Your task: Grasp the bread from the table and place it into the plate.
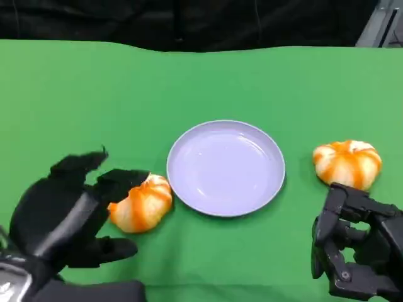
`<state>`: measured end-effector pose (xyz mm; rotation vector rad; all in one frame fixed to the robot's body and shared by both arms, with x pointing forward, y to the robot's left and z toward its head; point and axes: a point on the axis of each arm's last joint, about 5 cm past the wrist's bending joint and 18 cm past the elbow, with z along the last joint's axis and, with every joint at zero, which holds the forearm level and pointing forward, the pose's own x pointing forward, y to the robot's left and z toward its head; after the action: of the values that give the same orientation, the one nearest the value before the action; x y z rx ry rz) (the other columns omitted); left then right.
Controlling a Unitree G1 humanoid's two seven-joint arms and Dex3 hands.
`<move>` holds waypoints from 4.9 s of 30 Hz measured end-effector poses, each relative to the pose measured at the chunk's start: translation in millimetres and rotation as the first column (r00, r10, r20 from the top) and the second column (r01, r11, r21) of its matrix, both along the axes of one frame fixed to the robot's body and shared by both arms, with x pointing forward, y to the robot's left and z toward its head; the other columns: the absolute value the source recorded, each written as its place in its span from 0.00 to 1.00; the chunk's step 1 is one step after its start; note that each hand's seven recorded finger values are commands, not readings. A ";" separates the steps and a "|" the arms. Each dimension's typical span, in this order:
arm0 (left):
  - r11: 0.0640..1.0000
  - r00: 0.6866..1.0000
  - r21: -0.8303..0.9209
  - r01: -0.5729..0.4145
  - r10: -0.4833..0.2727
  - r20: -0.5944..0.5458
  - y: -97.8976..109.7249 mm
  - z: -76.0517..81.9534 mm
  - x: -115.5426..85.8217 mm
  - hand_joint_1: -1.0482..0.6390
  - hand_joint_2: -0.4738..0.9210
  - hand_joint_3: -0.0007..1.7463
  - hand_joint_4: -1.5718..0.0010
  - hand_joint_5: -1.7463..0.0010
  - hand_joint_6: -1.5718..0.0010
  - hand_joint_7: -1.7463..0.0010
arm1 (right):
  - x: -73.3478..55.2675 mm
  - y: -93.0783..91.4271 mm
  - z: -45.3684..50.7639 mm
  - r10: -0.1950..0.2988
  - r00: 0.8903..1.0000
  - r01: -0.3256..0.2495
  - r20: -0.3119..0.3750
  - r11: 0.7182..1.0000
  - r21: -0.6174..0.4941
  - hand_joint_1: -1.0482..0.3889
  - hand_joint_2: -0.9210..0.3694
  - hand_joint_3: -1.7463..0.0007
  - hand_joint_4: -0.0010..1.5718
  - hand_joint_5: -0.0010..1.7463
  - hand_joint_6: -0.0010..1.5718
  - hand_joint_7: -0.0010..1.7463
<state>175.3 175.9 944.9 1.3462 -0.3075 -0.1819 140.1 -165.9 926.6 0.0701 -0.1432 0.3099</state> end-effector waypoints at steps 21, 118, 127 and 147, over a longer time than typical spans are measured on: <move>0.987 0.951 0.148 -0.066 0.107 -0.290 -20.1 -43.0 51.2 0.07 1.00 0.26 0.97 0.99 0.83 1.00 | -3.4 0.2 3.5 -0.004 1.000 0.004 0.015 1.000 -0.014 0.72 0.27 0.28 0.56 1.00 0.44 0.97; 0.940 0.902 -0.203 -0.274 0.178 -0.394 -83.5 -95.1 102.2 0.61 0.97 0.00 0.39 0.94 0.42 0.96 | -12.8 -6.7 11.4 -0.003 1.000 0.003 -0.008 1.000 -0.022 0.69 0.24 0.32 0.56 1.00 0.42 0.98; 0.944 0.951 -0.225 -0.242 0.186 -0.246 -80.5 -98.2 100.6 0.62 0.99 0.06 0.49 0.02 0.64 0.04 | -13.6 -3.1 10.8 -0.001 1.000 0.000 -0.012 1.000 -0.021 0.67 0.25 0.31 0.56 1.00 0.42 0.99; 0.944 0.984 -0.278 -0.178 0.174 -0.040 -52.1 -67.1 100.4 0.59 0.99 0.13 0.52 0.00 0.69 0.00 | -14.5 -0.3 12.2 -0.018 1.000 0.018 -0.006 1.000 -0.022 0.68 0.25 0.30 0.56 1.00 0.42 0.99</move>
<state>275.7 123.8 877.8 1.0834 -0.1902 0.0032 125.6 -166.2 938.8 0.0482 -0.1338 0.2927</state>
